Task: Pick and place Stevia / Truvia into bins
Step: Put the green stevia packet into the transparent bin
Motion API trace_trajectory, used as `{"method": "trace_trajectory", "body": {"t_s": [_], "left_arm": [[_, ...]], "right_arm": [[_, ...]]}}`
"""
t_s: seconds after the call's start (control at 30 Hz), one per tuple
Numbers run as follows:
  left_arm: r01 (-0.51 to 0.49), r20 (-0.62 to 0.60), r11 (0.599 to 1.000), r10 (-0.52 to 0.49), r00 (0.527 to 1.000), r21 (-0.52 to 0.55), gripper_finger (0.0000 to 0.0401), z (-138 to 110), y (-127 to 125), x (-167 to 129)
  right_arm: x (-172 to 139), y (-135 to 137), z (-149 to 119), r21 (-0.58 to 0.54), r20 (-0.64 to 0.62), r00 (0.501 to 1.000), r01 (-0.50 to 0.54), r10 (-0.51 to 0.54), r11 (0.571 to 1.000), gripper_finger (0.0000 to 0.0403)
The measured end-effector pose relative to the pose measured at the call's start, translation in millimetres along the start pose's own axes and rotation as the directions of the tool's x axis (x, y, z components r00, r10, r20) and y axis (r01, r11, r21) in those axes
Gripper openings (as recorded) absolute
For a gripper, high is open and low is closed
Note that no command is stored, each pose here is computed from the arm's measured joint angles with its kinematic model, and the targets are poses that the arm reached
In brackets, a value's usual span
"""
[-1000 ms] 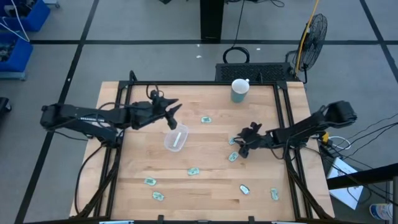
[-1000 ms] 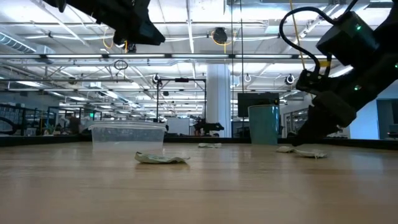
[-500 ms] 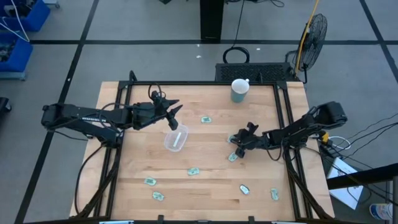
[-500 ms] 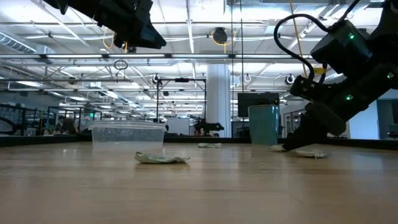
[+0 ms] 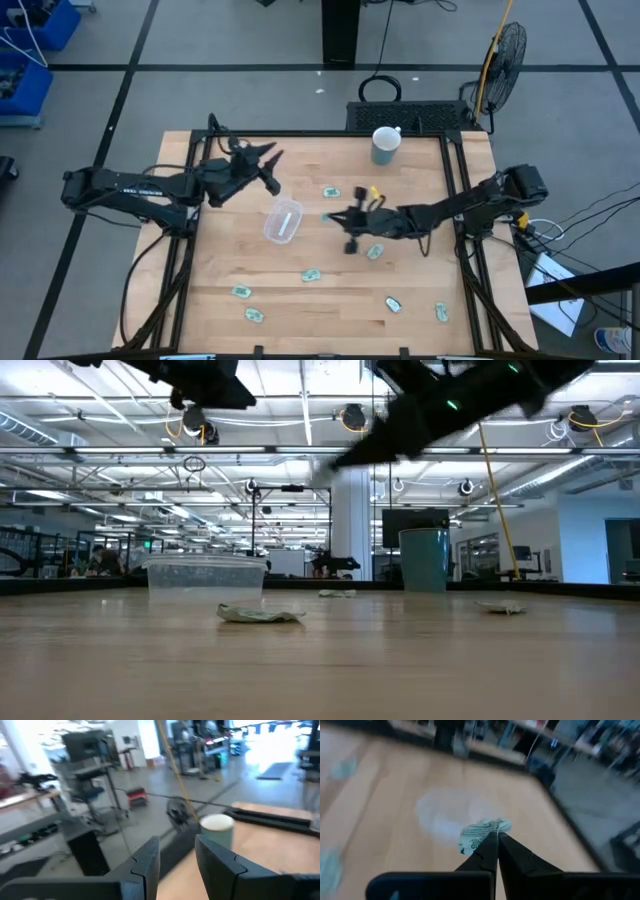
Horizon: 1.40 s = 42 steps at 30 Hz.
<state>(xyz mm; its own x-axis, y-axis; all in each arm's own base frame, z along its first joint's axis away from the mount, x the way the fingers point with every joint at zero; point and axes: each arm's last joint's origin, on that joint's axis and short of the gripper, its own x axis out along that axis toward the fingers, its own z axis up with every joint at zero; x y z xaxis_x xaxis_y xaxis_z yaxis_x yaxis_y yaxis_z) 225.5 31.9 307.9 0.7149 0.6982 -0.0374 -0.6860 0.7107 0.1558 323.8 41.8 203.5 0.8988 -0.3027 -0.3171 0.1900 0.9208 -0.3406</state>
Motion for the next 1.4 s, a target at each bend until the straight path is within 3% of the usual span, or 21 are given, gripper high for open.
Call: {"method": "trace_trajectory", "body": {"t_s": [0.17,0.37,0.57,0.87,1.03,1.17,1.23,1.4], "left_arm": [[-0.144,0.02,0.989,0.145,0.989,-0.013,0.0131,10.4,16.2,-12.4],[-0.128,-0.039,0.991,0.127,0.991,-0.03,0.0131,5.4,21.3,-20.0],[-0.12,-0.147,0.993,0.119,0.982,0.001,0.0131,-8.8,20.2,-21.1],[-0.118,-0.173,0.992,0.11,0.979,-0.033,0.0131,-12.4,19.8,-21.4],[-0.023,-0.2,0.999,0.017,0.98,-0.028,0.0131,-15.2,17.2,-21.8],[0.142,-0.239,0.989,-0.147,0.96,-0.037,0.0131,-19.0,12.5,-23.1],[0.205,-0.257,0.978,-0.21,0.943,-0.049,0.0131,-20.6,10.6,-24.0],[0.25,-0.268,0.965,-0.264,0.927,-0.084,0.0131,-21.6,7.1,-26.6]], "right_arm": [[51.1,0.1,20.0,-0.017,0.031,0.997,-0.075,0.075,0.997,0.0001],[112.3,14.3,-3.2,-0.096,-0.067,0.996,-0.06,0.053,0.994,0.0001],[132.2,9.1,-11.6,-0.078,-0.087,0.996,-0.034,0.027,0.996,0.0002],[138.5,-9.6,-24.2,0.02,-0.158,0.984,-0.076,0.078,0.997,0.0075],[134.5,-18.4,-19.2,-0.06,-0.183,0.983,0.018,-0.028,0.998,0.0117],[111.9,-29.6,-2.0,-0.155,-0.273,0.947,0.131,-0.17,0.979,0.0134],[96.8,-35.7,1.4,-0.185,-0.352,0.916,0.133,-0.192,0.974,0.0136],[56.9,-59.8,-9.4,-0.063,-0.483,0.866,0.111,-0.128,0.992,0.013]]}}
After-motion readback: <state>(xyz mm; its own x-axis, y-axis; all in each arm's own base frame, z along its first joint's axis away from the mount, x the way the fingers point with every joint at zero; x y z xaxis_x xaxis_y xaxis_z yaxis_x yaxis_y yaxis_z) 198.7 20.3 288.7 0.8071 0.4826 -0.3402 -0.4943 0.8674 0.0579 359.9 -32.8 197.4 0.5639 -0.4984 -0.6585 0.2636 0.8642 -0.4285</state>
